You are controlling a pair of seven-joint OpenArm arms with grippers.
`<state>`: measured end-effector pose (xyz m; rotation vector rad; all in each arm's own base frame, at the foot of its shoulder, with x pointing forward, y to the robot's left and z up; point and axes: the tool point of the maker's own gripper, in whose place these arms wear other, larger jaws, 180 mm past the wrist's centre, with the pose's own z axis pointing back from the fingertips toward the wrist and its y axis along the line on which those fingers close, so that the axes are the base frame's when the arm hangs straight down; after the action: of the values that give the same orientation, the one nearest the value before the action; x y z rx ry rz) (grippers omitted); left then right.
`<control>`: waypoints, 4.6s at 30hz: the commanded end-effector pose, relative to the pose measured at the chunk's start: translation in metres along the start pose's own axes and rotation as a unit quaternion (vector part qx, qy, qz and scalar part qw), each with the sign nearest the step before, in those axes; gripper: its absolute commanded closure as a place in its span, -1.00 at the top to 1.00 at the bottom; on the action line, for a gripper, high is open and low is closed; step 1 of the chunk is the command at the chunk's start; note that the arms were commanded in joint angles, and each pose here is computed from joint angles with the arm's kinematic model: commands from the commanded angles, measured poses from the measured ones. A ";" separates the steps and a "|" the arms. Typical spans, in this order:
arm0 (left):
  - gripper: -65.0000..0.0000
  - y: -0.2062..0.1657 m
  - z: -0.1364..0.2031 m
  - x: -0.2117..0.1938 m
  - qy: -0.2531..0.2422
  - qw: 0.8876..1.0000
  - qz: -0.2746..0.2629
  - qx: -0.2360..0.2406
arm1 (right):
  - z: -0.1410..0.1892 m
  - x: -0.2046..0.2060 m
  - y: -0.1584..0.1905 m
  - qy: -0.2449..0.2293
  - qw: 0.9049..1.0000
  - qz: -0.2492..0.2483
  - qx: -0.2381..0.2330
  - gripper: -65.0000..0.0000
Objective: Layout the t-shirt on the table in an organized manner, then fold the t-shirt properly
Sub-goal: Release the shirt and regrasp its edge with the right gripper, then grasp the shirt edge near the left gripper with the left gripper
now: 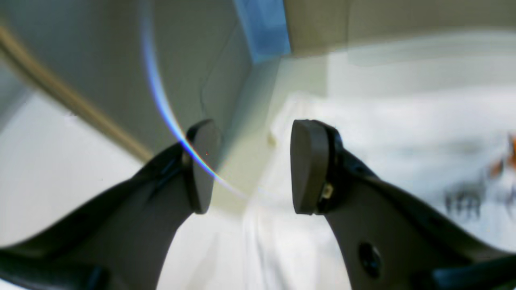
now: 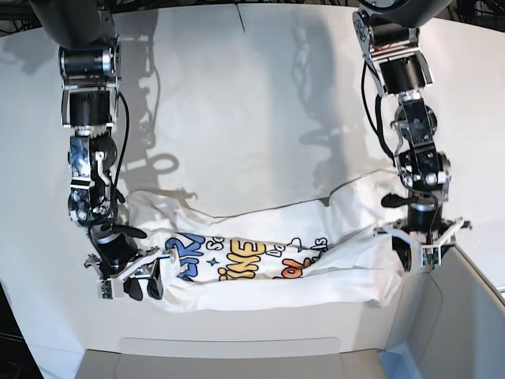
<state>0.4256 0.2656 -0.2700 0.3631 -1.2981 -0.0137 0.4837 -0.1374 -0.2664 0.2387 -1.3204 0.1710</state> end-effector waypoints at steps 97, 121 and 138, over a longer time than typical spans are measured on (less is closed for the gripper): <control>-0.10 -0.058 0.081 -0.059 0.085 0.979 -0.107 -0.151 | 0.104 0.054 0.079 -0.023 0.991 -0.095 0.086 -1.00; 0.03 0.071 0.050 -0.067 0.122 0.986 0.100 0.061 | 0.109 0.029 0.077 0.002 0.993 -0.096 0.070 -1.00; 0.14 0.065 0.050 -0.170 0.349 0.912 0.214 -0.018 | 0.112 0.019 0.076 0.014 0.993 -0.099 0.068 -1.00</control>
<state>0.3137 0.3475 -0.4074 0.0222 -0.6305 0.4330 0.3597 -0.0944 -0.2346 0.4680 -1.1889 0.0865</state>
